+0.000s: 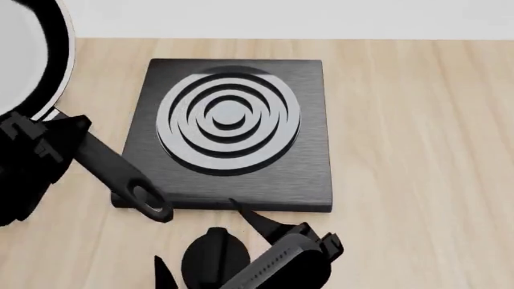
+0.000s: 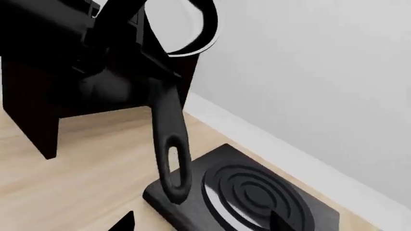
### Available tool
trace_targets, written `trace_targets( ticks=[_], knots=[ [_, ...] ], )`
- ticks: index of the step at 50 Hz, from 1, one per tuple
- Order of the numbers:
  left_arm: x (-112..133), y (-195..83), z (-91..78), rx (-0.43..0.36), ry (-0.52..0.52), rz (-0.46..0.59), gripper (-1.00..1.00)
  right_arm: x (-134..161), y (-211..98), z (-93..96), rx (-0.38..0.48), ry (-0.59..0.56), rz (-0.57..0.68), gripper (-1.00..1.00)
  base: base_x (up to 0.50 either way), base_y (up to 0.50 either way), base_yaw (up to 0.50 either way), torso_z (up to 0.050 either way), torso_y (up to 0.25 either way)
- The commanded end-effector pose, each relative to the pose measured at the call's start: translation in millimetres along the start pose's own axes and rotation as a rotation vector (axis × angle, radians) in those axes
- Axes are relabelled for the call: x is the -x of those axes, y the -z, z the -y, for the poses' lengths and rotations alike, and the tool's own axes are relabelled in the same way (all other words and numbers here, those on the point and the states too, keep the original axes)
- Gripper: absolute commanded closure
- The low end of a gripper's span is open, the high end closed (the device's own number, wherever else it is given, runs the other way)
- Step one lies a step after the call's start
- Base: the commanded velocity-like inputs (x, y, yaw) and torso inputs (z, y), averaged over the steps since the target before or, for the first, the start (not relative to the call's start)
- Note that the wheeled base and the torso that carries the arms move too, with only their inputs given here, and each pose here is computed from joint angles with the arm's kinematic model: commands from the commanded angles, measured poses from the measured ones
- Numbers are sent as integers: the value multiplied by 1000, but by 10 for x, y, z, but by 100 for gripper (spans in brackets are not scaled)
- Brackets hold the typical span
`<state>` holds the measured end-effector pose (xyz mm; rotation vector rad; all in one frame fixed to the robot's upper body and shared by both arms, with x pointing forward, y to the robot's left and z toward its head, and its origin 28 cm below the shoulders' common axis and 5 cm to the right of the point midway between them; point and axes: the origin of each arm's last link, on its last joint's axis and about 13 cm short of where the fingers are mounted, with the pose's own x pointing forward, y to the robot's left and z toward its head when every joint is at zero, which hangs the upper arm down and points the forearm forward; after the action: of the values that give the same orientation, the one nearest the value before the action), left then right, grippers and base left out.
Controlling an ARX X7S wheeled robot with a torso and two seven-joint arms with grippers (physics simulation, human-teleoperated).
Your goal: Put the frying pan on the cabinet shelf.
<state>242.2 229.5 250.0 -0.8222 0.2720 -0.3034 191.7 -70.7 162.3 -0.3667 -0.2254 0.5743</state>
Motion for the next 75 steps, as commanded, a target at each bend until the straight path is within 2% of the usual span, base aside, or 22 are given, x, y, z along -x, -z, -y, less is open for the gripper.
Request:
trace_targets(
  ticks=[1,2,4,5,9,11,17,18,24,26,31,33,35,43,55,75],
  knots=[
    [-85,-434,89,105,59,41,100,29,56,9,-50,75,-17,-100,0,0,0,0,0],
    [-86,-473,81,168,59,11,100,29,59,4,-55,76,-17,-100,0,0,0,0,0],
    [-82,-561,59,168,54,36,100,32,79,-11,-63,77,-17,-100,0,0,0,0,5],
    [-88,-590,50,219,47,39,100,34,84,-15,-69,78,-16,-100,0,0,0,10,0],
    [-92,-700,21,246,55,42,100,41,107,-33,-79,80,-16,-100,0,0,0,0,0],
    [-90,-779,17,306,83,49,100,43,121,-37,-85,82,-17,-100,0,0,0,0,5],
    [-79,-970,7,356,84,85,100,47,125,-41,-95,83,-15,-100,0,0,0,0,2],
    [-85,-1146,-57,459,75,110,100,43,138,-62,-99,82,-14,-100,0,0,0,0,0],
    [-91,-1346,-64,491,48,134,100,30,175,-71,-117,84,-19,-100,0,0,0,2,2],
    [-109,-1404,-99,529,40,133,100,27,187,-80,-121,82,-20,-100,0,0,0,0,0],
    [-133,-1503,-173,535,15,137,100,24,196,-86,-124,79,-23,-100,0,0,0,0,2],
    [-112,-1578,-166,574,31,147,100,23,195,-83,-126,80,-24,-100,0,0,0,0,5],
    [-104,-1620,-190,548,6,161,100,23,195,-77,-125,84,-23,-100,0,0,0,0,0],
    [-85,-1703,-331,640,-6,171,100,20,193,-98,-127,82,-24,-100,0,0,0,0,1],
    [-116,-1601,-534,670,-39,149,100,18,208,-116,-128,75,-28,-100,0,0,0,1,3],
    [-28,-1447,-806,719,-114,186,100,12,240,-138,-129,72,-37,-100,0,0,1,0,1]
  ],
)
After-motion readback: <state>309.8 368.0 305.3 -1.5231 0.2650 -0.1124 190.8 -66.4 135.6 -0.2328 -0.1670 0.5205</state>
